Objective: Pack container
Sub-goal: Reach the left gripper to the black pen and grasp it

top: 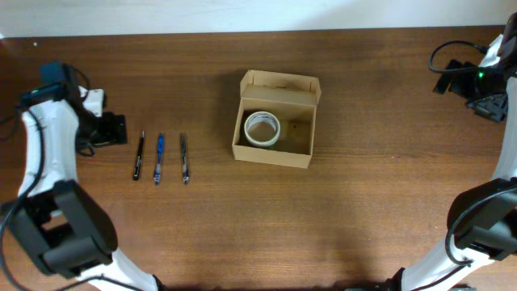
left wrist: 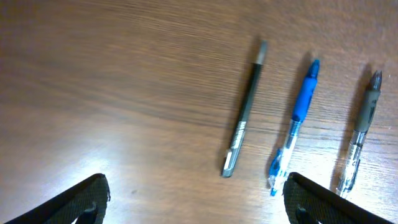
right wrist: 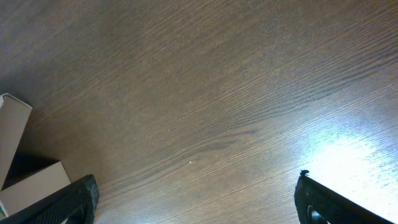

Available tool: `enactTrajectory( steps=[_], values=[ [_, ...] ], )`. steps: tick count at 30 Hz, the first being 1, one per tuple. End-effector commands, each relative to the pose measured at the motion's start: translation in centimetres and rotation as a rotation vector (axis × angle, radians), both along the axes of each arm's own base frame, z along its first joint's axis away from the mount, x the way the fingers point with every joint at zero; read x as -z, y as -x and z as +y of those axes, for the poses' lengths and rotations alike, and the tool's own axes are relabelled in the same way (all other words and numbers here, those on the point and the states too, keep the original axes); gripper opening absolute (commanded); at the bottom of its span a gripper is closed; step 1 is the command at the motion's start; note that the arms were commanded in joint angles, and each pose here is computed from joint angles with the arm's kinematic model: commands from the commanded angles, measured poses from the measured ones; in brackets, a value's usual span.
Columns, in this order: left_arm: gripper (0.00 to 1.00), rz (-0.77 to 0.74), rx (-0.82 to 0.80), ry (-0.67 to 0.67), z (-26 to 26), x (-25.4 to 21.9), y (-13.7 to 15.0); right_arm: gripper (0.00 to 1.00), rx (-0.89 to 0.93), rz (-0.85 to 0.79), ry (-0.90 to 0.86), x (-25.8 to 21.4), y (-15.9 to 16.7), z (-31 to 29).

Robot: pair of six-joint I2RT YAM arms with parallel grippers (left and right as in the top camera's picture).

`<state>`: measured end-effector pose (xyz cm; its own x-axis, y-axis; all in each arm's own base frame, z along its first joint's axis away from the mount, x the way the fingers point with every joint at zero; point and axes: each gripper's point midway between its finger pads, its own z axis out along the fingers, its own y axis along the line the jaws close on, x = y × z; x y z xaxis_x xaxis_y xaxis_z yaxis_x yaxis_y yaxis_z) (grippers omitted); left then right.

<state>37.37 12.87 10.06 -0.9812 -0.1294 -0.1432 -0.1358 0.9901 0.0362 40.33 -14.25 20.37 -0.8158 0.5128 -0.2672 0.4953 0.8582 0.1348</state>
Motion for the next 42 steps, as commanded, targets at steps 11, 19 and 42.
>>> enactTrajectory(
  steps=[11,19,42],
  values=[
    [0.78,0.198,0.149,-0.014,-3.2,8.4,-0.9,0.99,0.001,-0.006,-0.008,-0.2,0.0,0.2],
    [0.65,0.237,0.143,-0.052,-2.3,10.7,-0.8,0.99,0.001,-0.006,-0.008,-0.2,0.0,0.2],
    [0.02,0.113,0.135,-0.075,-2.5,2.6,-5.6,0.99,0.001,-0.006,-0.008,-0.2,0.0,0.2]
  ],
)
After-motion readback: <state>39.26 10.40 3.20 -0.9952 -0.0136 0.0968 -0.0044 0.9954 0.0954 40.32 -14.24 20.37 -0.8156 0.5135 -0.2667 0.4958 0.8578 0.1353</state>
